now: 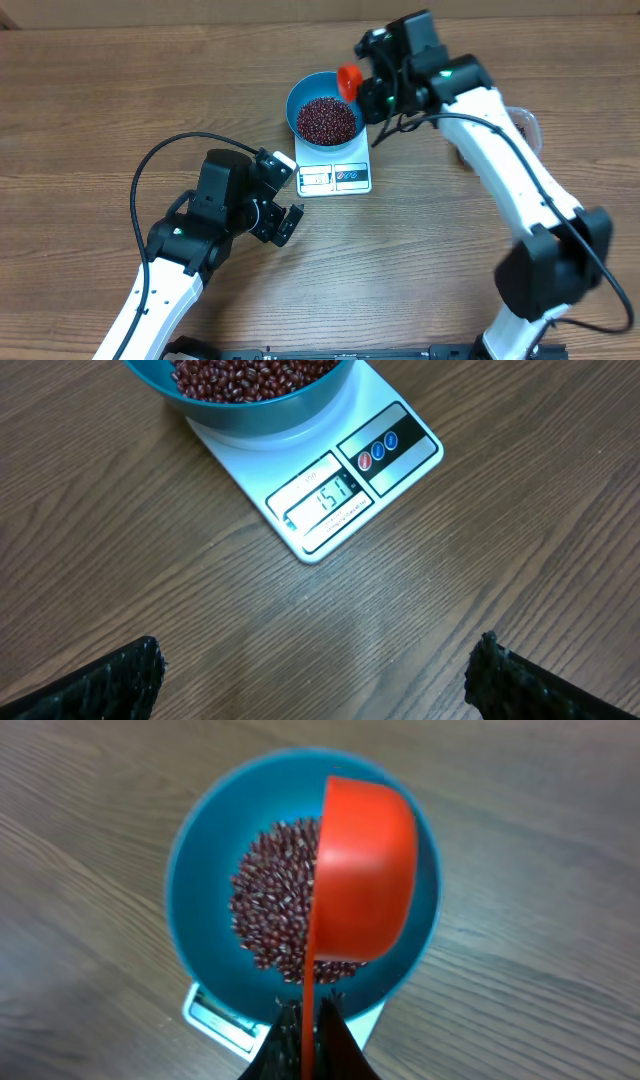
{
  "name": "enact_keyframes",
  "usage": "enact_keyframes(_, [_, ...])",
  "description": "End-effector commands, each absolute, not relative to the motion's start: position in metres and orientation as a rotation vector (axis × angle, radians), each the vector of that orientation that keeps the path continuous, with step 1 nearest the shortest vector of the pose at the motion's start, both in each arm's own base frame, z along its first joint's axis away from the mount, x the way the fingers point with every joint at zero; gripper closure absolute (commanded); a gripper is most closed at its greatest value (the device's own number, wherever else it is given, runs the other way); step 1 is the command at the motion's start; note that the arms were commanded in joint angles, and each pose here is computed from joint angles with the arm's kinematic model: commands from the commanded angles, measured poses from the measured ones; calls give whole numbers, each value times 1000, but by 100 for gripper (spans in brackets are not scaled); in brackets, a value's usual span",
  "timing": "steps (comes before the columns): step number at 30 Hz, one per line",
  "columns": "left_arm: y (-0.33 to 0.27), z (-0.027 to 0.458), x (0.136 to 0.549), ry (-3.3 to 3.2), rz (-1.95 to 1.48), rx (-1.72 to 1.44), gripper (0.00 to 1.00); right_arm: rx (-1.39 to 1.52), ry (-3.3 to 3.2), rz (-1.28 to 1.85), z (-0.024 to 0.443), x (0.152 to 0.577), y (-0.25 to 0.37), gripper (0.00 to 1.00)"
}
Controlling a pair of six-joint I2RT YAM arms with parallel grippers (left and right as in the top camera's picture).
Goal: Scoop item into bowl and weigh 150g on scale
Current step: 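Carry the filled scoop over the teal bowl, then tilt the scoop over the teal bowl, trickling beans in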
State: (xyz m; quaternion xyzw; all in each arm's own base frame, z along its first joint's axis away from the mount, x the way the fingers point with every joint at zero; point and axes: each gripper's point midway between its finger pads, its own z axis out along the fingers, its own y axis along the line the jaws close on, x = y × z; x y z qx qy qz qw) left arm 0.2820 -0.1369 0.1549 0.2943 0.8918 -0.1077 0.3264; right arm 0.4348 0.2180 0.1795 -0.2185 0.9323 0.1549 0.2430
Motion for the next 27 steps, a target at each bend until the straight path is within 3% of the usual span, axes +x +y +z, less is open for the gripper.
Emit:
enact_keyframes(1, [-138,150,280,2337,-284,806,0,-619,2555,354,169,439,227,96])
enact_keyframes(9, [-138,150,280,2337,-284,806,0,-651,2601,260,135,443,232,96])
enact_keyframes(27, [-138,150,280,2337,-284,806,0,-628,2570,206,125,461,232,96])
